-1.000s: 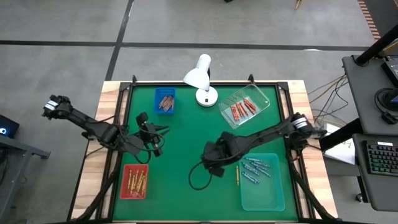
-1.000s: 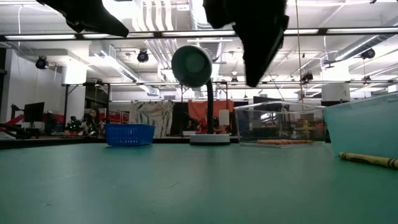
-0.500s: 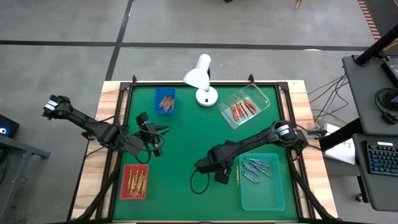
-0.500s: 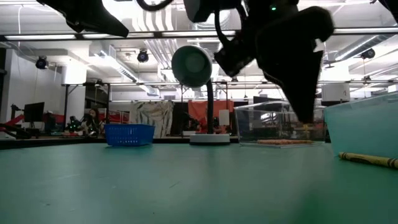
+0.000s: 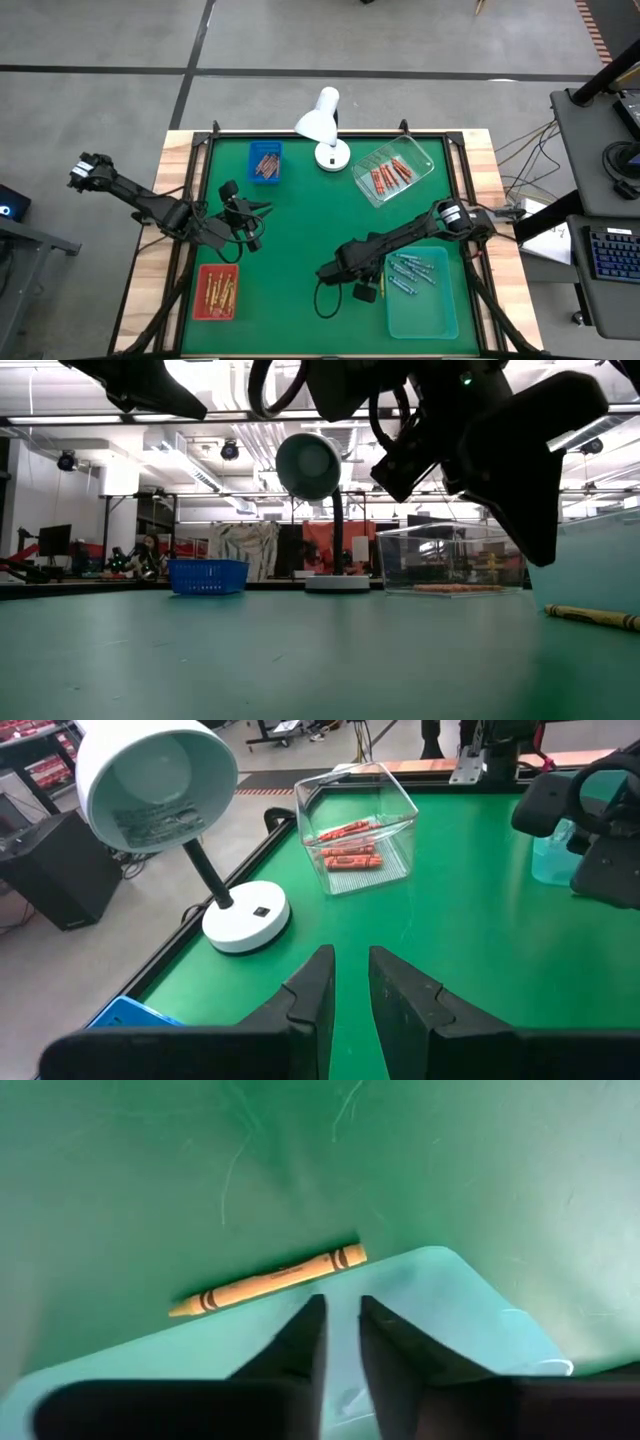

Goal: Sort crayons
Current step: Put the yellow crayon into the red bin

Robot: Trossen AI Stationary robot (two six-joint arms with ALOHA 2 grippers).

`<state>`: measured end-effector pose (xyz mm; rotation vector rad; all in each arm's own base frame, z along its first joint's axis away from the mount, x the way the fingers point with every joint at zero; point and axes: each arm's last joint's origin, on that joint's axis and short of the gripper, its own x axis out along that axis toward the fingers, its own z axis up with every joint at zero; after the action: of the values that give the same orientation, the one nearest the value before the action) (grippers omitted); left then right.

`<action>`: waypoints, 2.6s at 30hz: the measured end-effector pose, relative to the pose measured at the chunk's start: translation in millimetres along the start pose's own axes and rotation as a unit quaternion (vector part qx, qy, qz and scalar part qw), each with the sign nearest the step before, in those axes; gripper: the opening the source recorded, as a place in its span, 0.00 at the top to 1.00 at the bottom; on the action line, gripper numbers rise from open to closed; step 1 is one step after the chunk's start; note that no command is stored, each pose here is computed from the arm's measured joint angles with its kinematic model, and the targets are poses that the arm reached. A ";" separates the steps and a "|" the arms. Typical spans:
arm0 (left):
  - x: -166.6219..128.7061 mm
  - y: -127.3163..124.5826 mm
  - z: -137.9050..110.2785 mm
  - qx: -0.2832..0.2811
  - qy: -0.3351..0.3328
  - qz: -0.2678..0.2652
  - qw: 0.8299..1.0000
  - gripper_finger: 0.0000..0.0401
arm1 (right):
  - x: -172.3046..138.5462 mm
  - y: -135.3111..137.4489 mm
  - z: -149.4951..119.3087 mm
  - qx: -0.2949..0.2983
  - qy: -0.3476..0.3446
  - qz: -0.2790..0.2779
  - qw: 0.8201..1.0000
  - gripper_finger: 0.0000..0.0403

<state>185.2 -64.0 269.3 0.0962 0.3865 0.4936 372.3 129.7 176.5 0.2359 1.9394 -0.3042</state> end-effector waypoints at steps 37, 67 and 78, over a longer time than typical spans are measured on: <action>0.2 0.0 -0.7 0.001 0.001 0.000 1.000 0.88 | 23.7 11.0 3.5 -0.036 0.017 -0.006 0.999 0.98; 0.4 -0.2 -0.9 0.000 0.000 0.000 1.000 0.88 | 24.7 14.5 11.9 -0.051 -0.045 -0.016 0.998 0.98; 0.4 -0.3 -0.7 -0.001 -0.001 0.000 1.000 0.88 | 10.3 8.1 4.5 -0.032 -0.003 -0.020 0.999 0.98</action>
<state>185.4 -64.1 268.5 0.0943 0.3845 0.4931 374.8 136.2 164.5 0.1552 1.9464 -0.2688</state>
